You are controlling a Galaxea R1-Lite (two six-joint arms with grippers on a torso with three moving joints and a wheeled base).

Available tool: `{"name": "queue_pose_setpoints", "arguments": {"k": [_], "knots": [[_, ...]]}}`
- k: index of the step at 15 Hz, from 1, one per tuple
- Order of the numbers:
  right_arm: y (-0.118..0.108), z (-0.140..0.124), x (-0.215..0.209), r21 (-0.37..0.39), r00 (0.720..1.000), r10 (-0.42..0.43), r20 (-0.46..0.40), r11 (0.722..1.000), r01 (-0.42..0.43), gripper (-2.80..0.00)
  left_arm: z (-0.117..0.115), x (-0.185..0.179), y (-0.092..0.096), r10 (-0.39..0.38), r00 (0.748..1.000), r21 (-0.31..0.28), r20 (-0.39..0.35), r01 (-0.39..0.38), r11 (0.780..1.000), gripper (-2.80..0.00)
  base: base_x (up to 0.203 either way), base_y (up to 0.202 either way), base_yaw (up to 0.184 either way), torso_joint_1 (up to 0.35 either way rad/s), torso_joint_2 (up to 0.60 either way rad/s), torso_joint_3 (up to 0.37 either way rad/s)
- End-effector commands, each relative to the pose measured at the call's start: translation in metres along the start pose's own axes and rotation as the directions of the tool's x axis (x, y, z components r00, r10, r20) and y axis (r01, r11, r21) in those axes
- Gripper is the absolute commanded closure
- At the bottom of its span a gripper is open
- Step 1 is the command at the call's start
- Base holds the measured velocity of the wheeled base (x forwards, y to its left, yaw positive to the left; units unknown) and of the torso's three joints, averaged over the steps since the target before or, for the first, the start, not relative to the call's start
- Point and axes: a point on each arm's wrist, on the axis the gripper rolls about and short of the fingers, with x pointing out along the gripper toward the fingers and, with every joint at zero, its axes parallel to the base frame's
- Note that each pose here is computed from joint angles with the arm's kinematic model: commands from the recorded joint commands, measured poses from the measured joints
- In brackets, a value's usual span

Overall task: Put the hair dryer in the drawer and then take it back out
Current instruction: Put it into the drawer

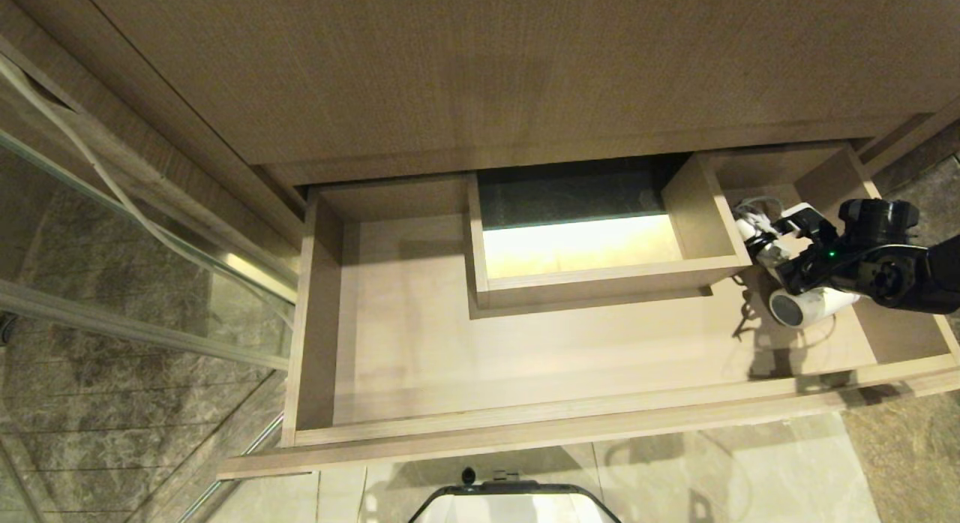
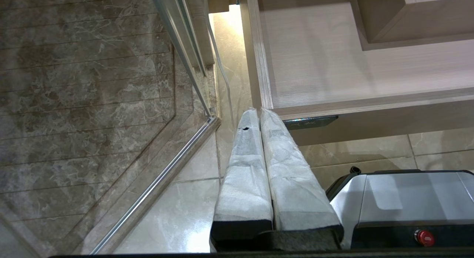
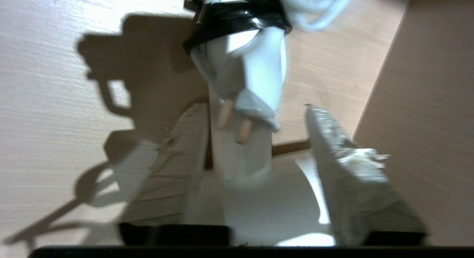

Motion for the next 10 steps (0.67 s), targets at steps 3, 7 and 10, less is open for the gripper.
{"name": "queue_pose_setpoints", "arguments": {"k": [3,7,10], "knots": [[-0.010,0.012,-0.015,0.003,0.999,-0.032,0.026,0.999,0.032,-2.80,0.000,0.000,0.000,0.001,1.000,-0.001,0.001,-0.001,1.000,0.00,0.000,0.000,0.000,0.000,0.00,0.000],[-0.035,0.038,-0.059,0.029,0.994,-0.080,0.075,0.997,0.078,-2.80,0.000,0.000,0.000,0.000,1.000,0.001,0.001,0.000,1.000,0.00,0.000,0.000,0.000,0.000,0.00,0.000],[-0.040,0.040,-0.099,0.050,0.995,-0.082,0.054,0.996,0.079,-2.80,0.000,0.000,0.000,0.000,1.000,0.001,0.001,0.000,1.000,0.00,0.000,0.000,0.000,0.000,0.00,0.000]]}}
